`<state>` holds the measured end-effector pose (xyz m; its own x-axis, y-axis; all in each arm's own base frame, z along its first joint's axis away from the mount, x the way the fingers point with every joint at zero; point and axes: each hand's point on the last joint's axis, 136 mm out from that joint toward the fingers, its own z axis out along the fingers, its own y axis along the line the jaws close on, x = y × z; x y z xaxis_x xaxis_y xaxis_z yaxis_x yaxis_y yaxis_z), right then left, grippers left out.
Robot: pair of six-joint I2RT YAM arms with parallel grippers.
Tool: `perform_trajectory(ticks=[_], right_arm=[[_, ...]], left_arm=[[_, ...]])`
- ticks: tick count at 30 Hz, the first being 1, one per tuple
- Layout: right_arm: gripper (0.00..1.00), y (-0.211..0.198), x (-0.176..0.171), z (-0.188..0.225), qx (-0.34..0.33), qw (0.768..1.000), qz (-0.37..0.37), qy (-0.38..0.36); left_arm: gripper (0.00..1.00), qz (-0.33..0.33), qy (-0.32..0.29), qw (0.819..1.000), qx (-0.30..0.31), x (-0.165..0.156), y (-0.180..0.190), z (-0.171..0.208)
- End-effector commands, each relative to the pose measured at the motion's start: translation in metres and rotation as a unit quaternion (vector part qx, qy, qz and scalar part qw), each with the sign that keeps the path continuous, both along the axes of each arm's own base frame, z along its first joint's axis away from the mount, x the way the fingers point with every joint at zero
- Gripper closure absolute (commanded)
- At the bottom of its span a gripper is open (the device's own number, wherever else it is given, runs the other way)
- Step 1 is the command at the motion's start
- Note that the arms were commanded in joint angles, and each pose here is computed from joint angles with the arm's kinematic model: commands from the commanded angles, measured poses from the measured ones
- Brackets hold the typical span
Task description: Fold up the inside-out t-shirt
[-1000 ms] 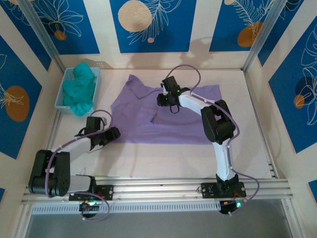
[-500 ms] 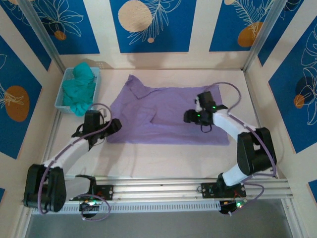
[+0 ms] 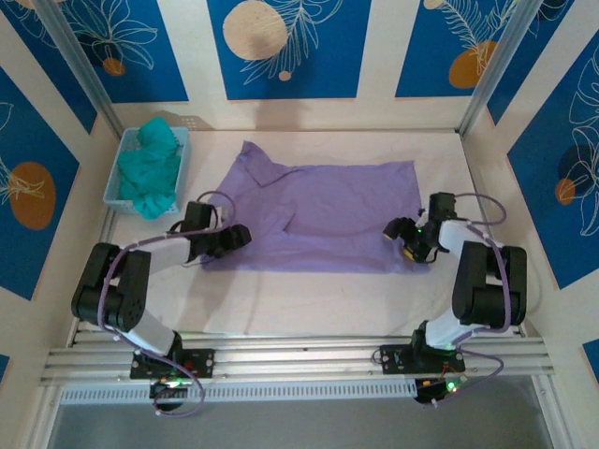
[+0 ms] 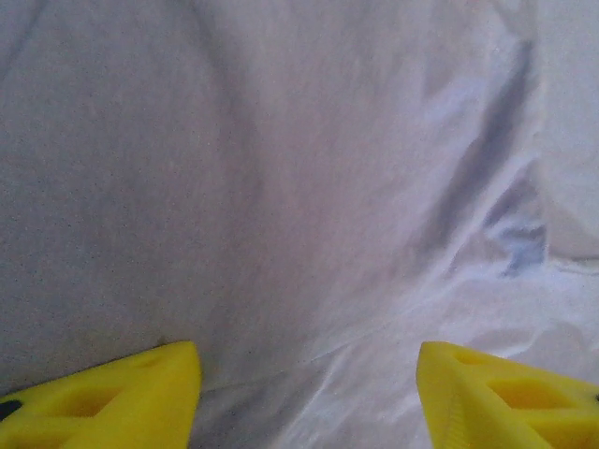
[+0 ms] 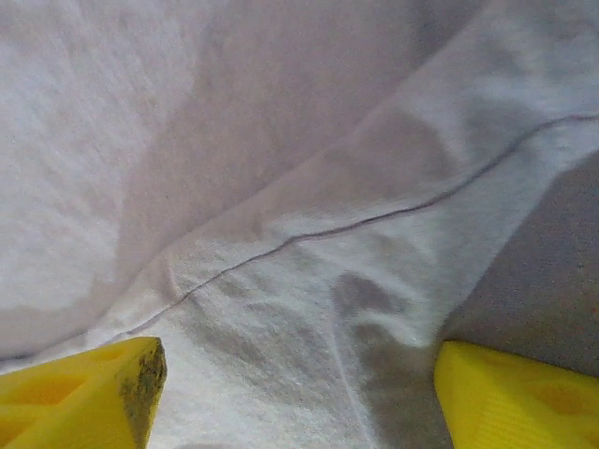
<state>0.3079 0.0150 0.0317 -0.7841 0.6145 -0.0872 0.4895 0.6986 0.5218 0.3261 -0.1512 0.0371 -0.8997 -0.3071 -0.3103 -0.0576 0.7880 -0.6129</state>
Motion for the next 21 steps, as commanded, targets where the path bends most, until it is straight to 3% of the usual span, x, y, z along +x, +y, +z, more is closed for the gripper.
perform_trajectory(ticks=[1,5,9,13,15,21], right_arm=[[0.24,0.01,-0.043,-0.005,0.113,0.99,-0.063,0.054],[0.25,-0.004,-0.075,0.001,0.151,0.976,-0.149,0.047],[0.26,-0.022,-0.082,0.022,0.086,0.98,-0.178,-0.015],[0.26,-0.011,-0.04,0.058,-0.017,0.991,-0.081,-0.104],[0.25,0.0,-0.013,0.072,-0.052,0.988,-0.035,-0.138],[0.24,-0.014,0.073,0.095,-0.082,0.978,-0.034,-0.188]], left_arm=[[0.37,-0.004,0.071,0.997,0.004,-0.053,0.008,-0.029],[0.37,0.016,0.112,0.994,-0.001,-0.102,0.017,-0.038],[0.37,0.049,0.073,0.996,-0.007,-0.111,0.023,-0.007],[0.35,0.074,-0.061,0.994,0.05,-0.055,0.04,0.059],[0.35,0.086,-0.099,0.989,0.063,-0.018,0.046,0.081],[0.36,0.083,-0.137,0.986,0.05,0.099,0.05,0.09]])
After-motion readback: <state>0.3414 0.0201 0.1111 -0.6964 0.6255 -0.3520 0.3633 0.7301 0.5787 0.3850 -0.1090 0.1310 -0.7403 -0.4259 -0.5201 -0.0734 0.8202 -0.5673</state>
